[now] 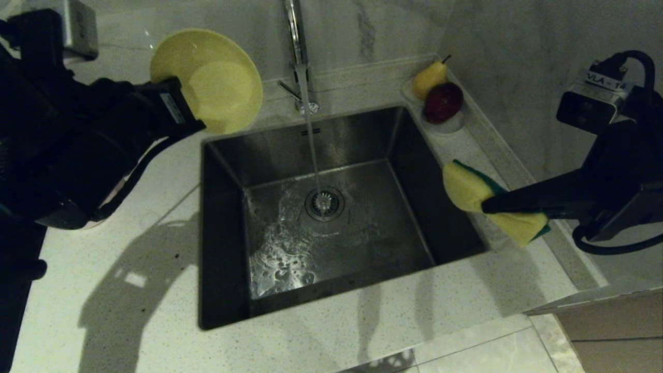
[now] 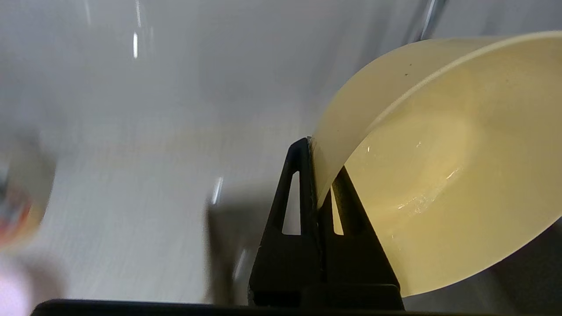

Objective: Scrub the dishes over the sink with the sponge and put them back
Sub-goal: Rinse the bowl, then place the bowl on the table

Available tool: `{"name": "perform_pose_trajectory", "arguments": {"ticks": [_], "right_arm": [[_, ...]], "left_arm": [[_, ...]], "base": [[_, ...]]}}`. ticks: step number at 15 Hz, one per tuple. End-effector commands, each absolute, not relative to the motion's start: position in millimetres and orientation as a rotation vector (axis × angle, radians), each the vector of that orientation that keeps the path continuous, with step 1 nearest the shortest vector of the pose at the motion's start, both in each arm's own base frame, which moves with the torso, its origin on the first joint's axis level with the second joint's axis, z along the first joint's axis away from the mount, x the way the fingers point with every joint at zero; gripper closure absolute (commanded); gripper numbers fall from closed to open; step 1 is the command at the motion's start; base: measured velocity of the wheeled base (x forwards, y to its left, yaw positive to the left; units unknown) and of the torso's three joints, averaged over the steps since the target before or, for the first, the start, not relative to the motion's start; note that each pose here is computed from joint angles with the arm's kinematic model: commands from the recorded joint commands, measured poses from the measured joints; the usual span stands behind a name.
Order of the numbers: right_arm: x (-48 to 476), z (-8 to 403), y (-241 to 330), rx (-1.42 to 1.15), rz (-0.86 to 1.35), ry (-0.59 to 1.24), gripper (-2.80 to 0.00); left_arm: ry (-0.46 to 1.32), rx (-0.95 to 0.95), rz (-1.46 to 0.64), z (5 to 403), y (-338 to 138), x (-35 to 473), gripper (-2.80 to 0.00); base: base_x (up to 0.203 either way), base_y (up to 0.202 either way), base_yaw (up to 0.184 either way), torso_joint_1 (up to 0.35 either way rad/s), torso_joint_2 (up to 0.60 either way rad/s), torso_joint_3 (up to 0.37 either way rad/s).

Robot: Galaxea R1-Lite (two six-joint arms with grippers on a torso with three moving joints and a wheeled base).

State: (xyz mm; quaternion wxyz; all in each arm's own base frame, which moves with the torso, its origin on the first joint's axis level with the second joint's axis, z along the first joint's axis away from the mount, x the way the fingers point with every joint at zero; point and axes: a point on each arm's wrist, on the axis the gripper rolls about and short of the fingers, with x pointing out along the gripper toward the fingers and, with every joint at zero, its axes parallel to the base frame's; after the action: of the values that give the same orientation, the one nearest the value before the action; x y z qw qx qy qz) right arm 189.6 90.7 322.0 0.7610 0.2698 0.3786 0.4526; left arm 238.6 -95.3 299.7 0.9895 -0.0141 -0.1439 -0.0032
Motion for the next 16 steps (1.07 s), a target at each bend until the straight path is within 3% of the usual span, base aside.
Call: {"name": "perform_pose_trajectory", "arguments": {"ticks": [1, 3, 6, 11, 16], "right_arm": [[187, 318, 88, 0.593, 0.978, 0.835, 0.0], [190, 318, 83, 0.604, 0.954, 0.828, 0.0], [192, 316, 82, 0.608, 0.945, 0.832, 0.0], [199, 307, 82, 0.617, 0.936, 0.841, 0.0], [208, 300, 78, 0.632, 0.901, 0.852, 0.0]], "left_arm": [[0.009, 0.058, -0.008, 281, -90, 229, 0.0], [0.254, 0.022, 0.003, 274, -86, 221, 0.0], [0.471, -0.213, 0.072, 288, -67, 211, 0.0], [0.446, -0.478, 0.316, 301, -2, 218, 0.0], [0.521, -0.643, 0.56, 275, 49, 218, 0.0]], "base": [[0.0, 0.0, 0.0, 0.0, 0.0, 0.0], [0.0, 0.0, 0.0, 0.0, 0.0, 0.0], [0.0, 0.0, 0.0, 0.0, 0.0, 0.0], [0.0, 0.0, 0.0, 0.0, 0.0, 0.0], [0.0, 0.0, 0.0, 0.0, 0.0, 0.0]]}}
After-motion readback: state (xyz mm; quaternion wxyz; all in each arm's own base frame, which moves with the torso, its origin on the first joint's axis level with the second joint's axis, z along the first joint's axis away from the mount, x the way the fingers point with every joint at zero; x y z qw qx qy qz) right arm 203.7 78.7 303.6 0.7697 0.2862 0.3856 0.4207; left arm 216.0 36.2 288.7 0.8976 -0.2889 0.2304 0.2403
